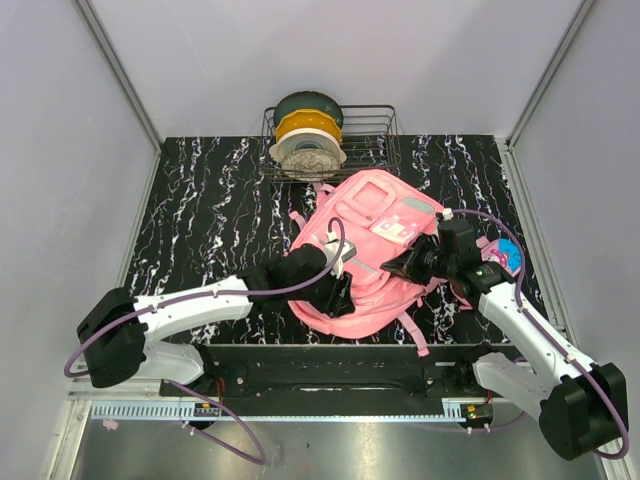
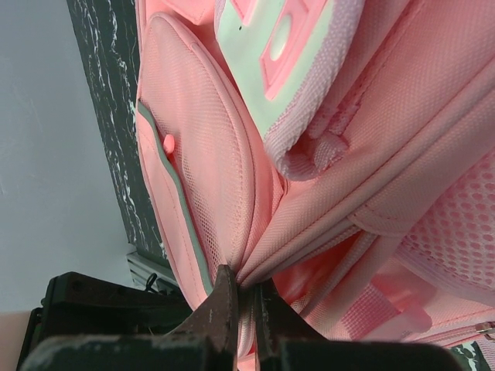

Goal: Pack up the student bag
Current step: Unzip the student bag at the center of the board.

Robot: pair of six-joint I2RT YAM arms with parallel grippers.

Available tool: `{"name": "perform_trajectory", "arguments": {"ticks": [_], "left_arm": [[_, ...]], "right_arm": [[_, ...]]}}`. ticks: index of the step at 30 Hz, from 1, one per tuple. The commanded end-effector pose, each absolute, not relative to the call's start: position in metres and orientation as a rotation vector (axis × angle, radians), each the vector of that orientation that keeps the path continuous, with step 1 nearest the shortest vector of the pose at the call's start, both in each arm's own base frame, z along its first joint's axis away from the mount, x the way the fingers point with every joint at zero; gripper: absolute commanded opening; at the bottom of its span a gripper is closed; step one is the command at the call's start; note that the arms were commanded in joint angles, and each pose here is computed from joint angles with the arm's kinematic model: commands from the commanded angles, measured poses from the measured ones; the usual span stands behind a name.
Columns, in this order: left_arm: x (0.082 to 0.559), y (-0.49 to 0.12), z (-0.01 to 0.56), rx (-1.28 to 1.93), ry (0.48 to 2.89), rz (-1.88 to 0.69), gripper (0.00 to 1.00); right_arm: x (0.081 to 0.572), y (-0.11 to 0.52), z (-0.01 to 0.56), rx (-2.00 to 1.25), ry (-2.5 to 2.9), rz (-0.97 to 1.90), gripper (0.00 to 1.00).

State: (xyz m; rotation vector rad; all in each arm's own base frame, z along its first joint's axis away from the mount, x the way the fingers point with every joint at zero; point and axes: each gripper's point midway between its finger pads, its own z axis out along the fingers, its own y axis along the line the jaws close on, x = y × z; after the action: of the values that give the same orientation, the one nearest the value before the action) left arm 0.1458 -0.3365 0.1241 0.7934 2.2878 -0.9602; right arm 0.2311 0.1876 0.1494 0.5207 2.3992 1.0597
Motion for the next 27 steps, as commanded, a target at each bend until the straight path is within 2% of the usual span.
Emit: {"name": "perform_trajectory", "arguments": {"ticks": [1,3,5,9,10,11,12,14,16,17,19,23,25,27], "left_arm": [[0.16,-0.357,0.164,0.75,2.125,-1.066,0.39],[0.161,-0.357,0.162,0.744,2.135,-1.061,0.31],[0.162,-0.357,0.158,0.74,2.15,-1.055,0.29],[0.163,-0.357,0.155,0.735,2.157,-1.052,0.19],[0.163,-0.357,0.154,0.732,2.16,-1.046,0.09],[0.163,-0.357,0.155,0.735,2.161,-1.046,0.06],[0.163,-0.356,0.153,0.737,2.167,-1.042,0.06],[0.163,-0.355,0.151,0.735,2.175,-1.034,0.14],[0.164,-0.356,0.15,0.73,2.179,-1.031,0.31],[0.163,-0.356,0.15,0.734,2.178,-1.037,0.36],[0.163,-0.356,0.147,0.731,2.189,-1.031,0.38],[0.16,-0.358,0.139,0.717,2.211,-1.049,0.33],[0.159,-0.357,0.135,0.706,2.222,-1.052,0.24],[0.159,-0.356,0.133,0.7,2.226,-1.05,0.1]], "right_arm": [[0.247,0.199,0.186,0.415,2.243,1.162,0.0],[0.247,0.199,0.186,0.417,2.244,1.163,0.0],[0.247,0.199,0.185,0.416,2.245,1.164,0.0],[0.246,0.199,0.185,0.417,2.248,1.165,0.0],[0.247,0.199,0.185,0.414,2.245,1.165,0.0],[0.247,0.199,0.185,0.417,2.247,1.167,0.0],[0.247,0.2,0.186,0.415,2.247,1.167,0.0],[0.247,0.2,0.187,0.413,2.245,1.169,0.0],[0.247,0.201,0.187,0.411,2.244,1.173,0.0],[0.248,0.201,0.187,0.412,2.244,1.174,0.0],[0.249,0.201,0.188,0.41,2.241,1.175,0.0],[0.249,0.201,0.189,0.413,2.237,1.179,0.0],[0.248,0.201,0.19,0.41,2.237,1.179,0.0],[0.248,0.201,0.189,0.415,2.24,1.178,0.0]]}}
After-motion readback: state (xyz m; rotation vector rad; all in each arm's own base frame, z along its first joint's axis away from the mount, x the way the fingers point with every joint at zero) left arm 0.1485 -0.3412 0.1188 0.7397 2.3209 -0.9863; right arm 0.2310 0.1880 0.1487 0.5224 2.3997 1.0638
